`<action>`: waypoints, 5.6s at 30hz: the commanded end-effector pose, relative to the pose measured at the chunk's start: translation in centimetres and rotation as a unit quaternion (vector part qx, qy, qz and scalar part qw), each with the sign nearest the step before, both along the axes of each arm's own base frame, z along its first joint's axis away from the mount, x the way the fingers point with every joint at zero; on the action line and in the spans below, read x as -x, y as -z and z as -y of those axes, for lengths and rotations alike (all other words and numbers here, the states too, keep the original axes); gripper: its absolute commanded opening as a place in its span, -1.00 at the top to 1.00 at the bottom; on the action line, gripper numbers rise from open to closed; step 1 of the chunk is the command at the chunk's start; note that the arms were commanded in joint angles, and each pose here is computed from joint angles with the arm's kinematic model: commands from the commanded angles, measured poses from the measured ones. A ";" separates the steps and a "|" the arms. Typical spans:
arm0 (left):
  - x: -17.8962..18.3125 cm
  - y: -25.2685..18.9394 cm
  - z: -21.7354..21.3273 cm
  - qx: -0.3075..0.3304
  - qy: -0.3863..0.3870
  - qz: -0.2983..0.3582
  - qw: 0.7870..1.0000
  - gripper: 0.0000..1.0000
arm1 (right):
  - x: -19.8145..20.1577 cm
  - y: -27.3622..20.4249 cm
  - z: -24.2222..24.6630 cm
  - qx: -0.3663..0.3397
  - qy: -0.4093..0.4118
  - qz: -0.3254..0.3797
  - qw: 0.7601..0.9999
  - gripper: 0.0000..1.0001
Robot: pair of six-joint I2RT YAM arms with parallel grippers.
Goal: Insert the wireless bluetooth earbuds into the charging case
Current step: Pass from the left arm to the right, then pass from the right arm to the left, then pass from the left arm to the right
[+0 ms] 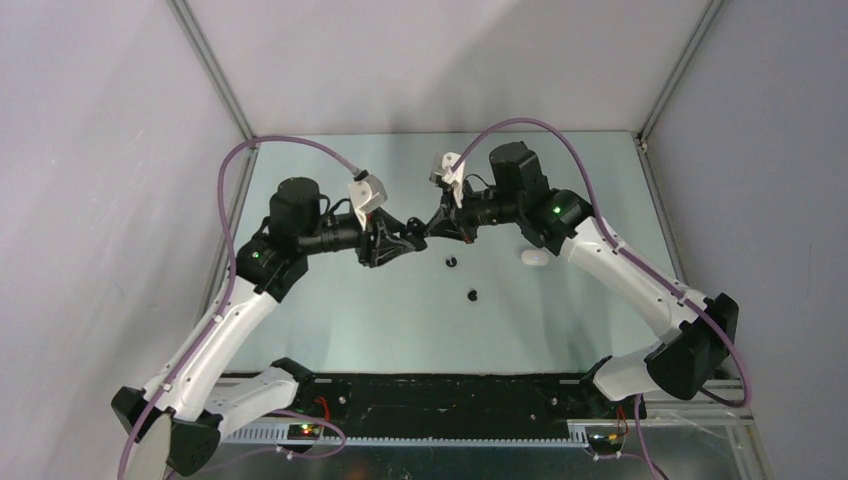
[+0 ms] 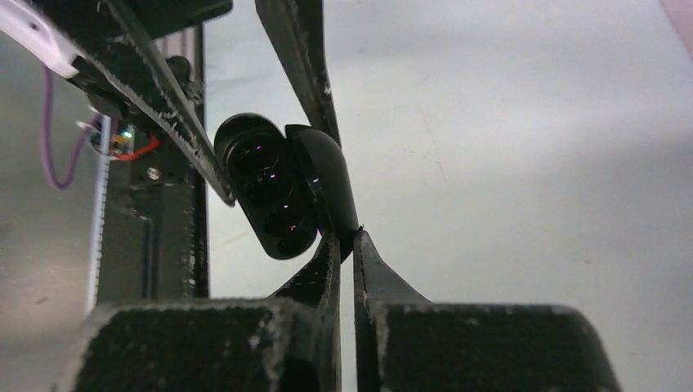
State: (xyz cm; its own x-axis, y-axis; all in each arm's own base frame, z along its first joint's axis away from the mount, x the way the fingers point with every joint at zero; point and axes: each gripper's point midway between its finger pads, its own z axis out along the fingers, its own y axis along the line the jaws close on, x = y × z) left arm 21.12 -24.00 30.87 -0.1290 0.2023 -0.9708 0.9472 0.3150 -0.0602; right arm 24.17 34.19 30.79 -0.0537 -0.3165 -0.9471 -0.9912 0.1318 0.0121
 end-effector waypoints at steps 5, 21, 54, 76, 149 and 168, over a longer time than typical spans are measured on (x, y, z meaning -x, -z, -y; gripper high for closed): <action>-1.7 -3.8 -1.8 0.055 -0.092 -0.046 0.993 -0.33 | -0.2 -1.1 2.2 0.071 -0.001 0.188 0.980 1.00; -0.6 -4.6 -0.2 0.085 -0.049 -0.166 0.981 -0.30 | -0.7 -0.3 2.3 0.195 -0.051 0.322 0.925 1.00; -2.2 1.0 2.2 0.015 -0.076 -0.247 0.966 0.01 | -2.2 -2.0 -0.1 0.237 -0.016 0.405 0.883 1.00; -1.6 1.5 2.8 0.000 -0.042 -0.287 0.957 -0.02 | -3.0 -2.2 -0.1 0.250 0.010 0.437 0.864 1.00; 0.0 -2.5 -1.6 -0.036 0.006 0.059 0.998 1.00 | 3.7 -6.1 -0.8 -0.019 -0.105 -0.039 0.994 0.18; 0.6 -1.8 -1.3 -0.039 0.018 0.052 0.998 1.00 | 3.2 -8.4 -1.4 -0.048 -0.121 0.006 0.991 0.06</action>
